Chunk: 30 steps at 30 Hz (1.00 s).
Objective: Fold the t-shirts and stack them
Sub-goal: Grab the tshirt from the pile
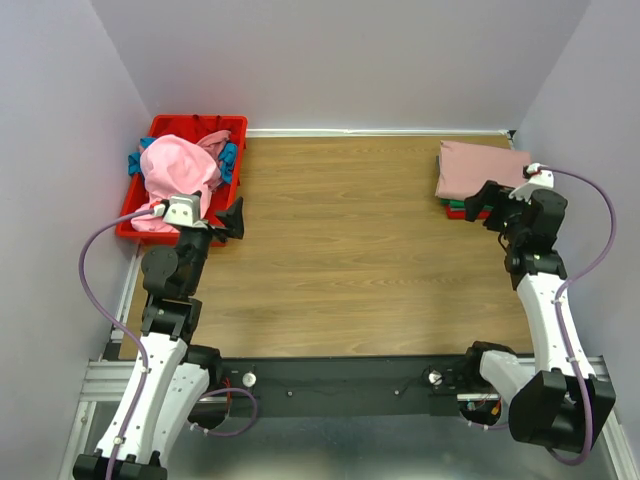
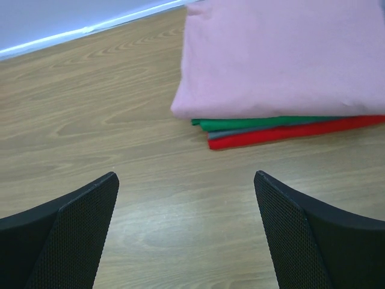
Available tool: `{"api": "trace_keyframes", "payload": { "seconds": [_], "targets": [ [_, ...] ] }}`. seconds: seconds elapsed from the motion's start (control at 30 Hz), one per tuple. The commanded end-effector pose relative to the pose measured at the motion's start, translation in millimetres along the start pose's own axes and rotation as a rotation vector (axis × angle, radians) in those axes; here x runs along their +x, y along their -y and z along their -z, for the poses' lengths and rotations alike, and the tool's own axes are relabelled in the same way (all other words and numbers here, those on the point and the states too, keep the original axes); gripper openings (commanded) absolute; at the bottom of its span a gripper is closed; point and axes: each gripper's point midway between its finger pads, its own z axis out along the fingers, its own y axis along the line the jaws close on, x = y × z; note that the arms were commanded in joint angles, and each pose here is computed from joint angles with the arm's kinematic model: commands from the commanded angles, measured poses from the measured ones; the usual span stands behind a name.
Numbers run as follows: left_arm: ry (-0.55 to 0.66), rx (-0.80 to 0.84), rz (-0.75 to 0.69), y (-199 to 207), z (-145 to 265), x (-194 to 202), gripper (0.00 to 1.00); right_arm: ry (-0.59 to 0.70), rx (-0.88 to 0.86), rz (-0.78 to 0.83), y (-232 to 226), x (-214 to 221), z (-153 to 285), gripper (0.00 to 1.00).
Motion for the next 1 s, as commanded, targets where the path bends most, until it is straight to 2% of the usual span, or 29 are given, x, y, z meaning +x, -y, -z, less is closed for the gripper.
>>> {"api": "trace_keyframes", "payload": {
  "seconds": [0.0,0.07,0.1,0.13,0.2,0.33,0.37,0.4,0.43,0.57,0.6,0.63,0.67,0.73,0.8,0.93,0.97],
  "targets": [
    [0.033,-0.007,-0.010,-0.3,0.1,-9.6,0.98,0.008,-0.173,0.075,-28.7,-13.5,3.5,1.00],
    [0.031,-0.021,-0.008,-2.7,-0.4,-10.0,0.98,-0.022,-0.408,0.144,-63.8,-6.9,11.1,1.00],
    [0.024,-0.029,-0.005,-4.0,-0.1,-8.7,0.98,-0.009,-0.510,0.245,-76.0,-6.4,15.6,1.00],
    [0.024,-0.039,0.015,-5.0,-0.7,-10.5,0.98,-0.019,-0.676,0.280,-97.6,0.1,29.8,1.00],
    [0.020,-0.083,0.034,-12.0,-0.4,-10.4,0.98,-0.023,-0.737,0.301,-104.4,3.8,33.8,1.00],
    [-0.003,-0.142,0.075,-25.6,-8.5,-12.4,0.98,-0.069,-0.696,0.275,-94.9,22.6,26.3,1.00],
    [0.019,-0.134,0.091,-25.6,-13.9,-29.8,0.98,-0.082,-0.665,0.261,-89.8,25.7,22.2,1.00],
    [-0.018,-0.171,0.126,-37.9,-22.3,-23.6,0.98,-0.094,-0.661,0.251,-88.2,28.4,20.8,1.00],
    [0.000,-0.122,0.147,-30.5,-30.7,-43.8,0.97,-0.096,-0.664,0.245,-88.3,29.3,21.5,1.00],
    [-0.073,-0.149,0.243,-51.0,-64.2,-51.0,0.91,-0.093,-0.676,0.239,-90.5,30.8,26.5,1.00],
    [-0.150,-0.172,0.293,-59.9,-76.7,-28.9,0.87,-0.093,-0.671,0.241,-89.8,31.3,26.9,1.00],
    [-0.181,-0.188,0.313,-67.0,-83.1,-22.8,0.85,-0.094,-0.665,0.240,-88.6,32.0,26.6,1.00],
    [-0.176,-0.212,0.326,-78.7,-91.2,-34.1,0.82,-0.093,-0.650,0.241,-86.6,31.5,25.3,1.00],
    [-0.307,-0.286,0.382,-100.6,-103.4,4.7,0.77,-0.097,-0.639,0.237,-84.6,31.9,23.6,1.00],
    [-0.325,-0.373,0.388,-122.2,-113.7,4.6,0.73,-0.099,-0.634,0.234,-84.0,31.2,22.5,1.00],
    [-0.478,-0.656,0.404,-170.7,-110.3,58.4,0.76,-0.104,-0.641,0.228,-85.2,31.8,23.7,1.00],
    [-0.472,-0.733,0.393,-183.5,-107.9,59.7,0.77,-0.103,-0.641,0.227,-85.4,31.2,23.8,1.00]
  ]
}}
